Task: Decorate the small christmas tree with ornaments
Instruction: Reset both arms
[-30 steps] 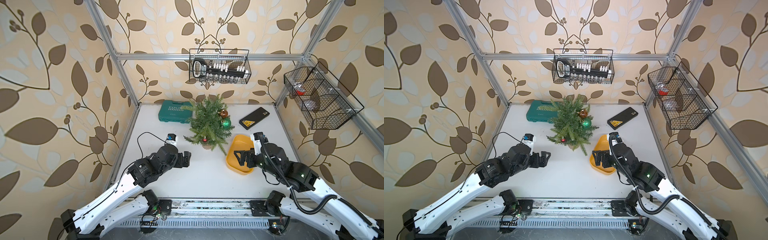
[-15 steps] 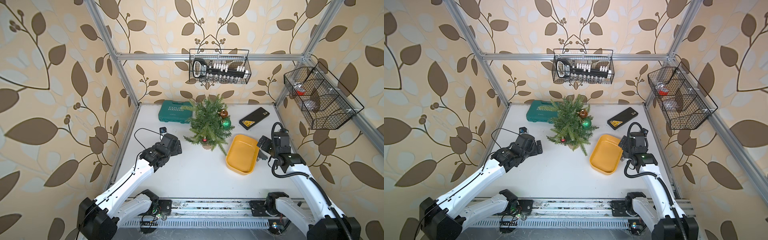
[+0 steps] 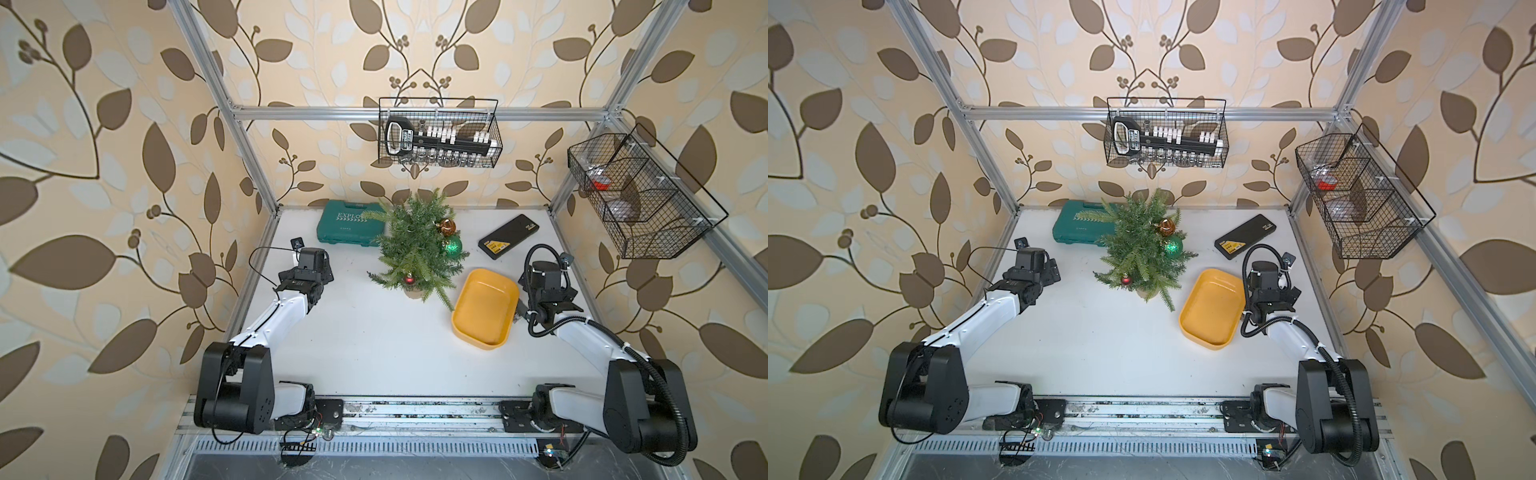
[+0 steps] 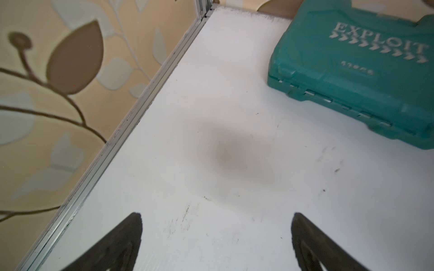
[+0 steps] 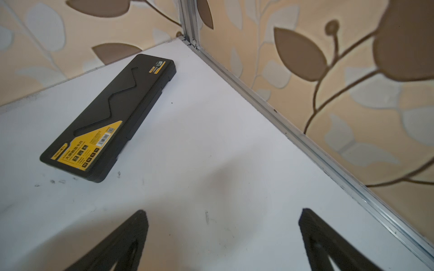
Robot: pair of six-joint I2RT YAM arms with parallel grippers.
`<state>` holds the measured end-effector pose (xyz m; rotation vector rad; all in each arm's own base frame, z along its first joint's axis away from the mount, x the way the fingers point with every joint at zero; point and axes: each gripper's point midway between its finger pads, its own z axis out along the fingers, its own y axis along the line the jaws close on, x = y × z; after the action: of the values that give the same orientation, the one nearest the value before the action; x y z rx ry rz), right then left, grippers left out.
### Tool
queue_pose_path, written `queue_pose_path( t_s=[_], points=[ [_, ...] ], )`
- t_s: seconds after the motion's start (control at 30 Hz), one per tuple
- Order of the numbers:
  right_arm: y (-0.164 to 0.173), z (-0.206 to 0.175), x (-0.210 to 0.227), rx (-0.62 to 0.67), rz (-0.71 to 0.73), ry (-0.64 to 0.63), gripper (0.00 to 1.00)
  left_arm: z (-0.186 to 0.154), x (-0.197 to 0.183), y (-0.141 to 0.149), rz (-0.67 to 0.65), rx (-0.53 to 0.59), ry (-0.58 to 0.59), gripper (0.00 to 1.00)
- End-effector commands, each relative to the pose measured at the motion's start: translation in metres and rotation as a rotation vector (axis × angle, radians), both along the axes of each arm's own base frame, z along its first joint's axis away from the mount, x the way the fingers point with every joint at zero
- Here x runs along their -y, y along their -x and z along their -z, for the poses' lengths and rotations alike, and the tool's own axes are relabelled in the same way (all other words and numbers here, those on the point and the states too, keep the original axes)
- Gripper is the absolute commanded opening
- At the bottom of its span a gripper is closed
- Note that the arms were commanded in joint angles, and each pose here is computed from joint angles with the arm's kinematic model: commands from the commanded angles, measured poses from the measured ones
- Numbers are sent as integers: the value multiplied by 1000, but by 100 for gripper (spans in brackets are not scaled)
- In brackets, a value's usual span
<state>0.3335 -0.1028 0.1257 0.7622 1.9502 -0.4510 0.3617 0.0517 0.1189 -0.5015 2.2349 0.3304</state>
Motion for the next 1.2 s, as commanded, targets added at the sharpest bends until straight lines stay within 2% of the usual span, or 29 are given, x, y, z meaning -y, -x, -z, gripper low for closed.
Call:
queue_pose_path(
  t_s=[0.0, 0.27, 0.47, 0.7, 0.87, 0.9, 1.0, 1.03, 1.07, 1.1, 1.17],
  points=[
    [-7, -7, 6, 53, 11, 62, 100, 7, -3, -10, 22, 24, -24, 99],
    [-9, 4, -3, 114, -56, 49, 100, 33, -1, -17, 51, 17, -28, 99],
    [-14, 9, -12, 161, -107, 35, 100, 34, 8, -21, 104, 97, 2, 99],
    [-14, -2, -23, 285, -197, 83, 100, 33, 24, -23, 226, 227, -1, 99],
    [-19, 2, -32, 283, -250, 100, 100, 42, 37, -22, 310, 274, 7, 99],
    [-20, 2, -36, 284, -277, 97, 100, 42, 37, -22, 310, 274, 7, 99],
    [-28, 13, -65, 298, -488, 84, 100, 43, 37, -21, 311, 269, 10, 99],
    [-31, 10, -66, 339, -498, 108, 100, 43, 37, -21, 310, 271, 10, 99],
    [-31, 11, -65, 325, -498, 106, 100, 42, 37, -21, 308, 273, 9, 99],
    [-32, 20, -62, 252, -474, 66, 100, 42, 37, -21, 309, 273, 9, 99],
    [-35, 12, -64, 307, -482, 106, 100, 42, 37, -20, 309, 274, 7, 99]
  ],
)
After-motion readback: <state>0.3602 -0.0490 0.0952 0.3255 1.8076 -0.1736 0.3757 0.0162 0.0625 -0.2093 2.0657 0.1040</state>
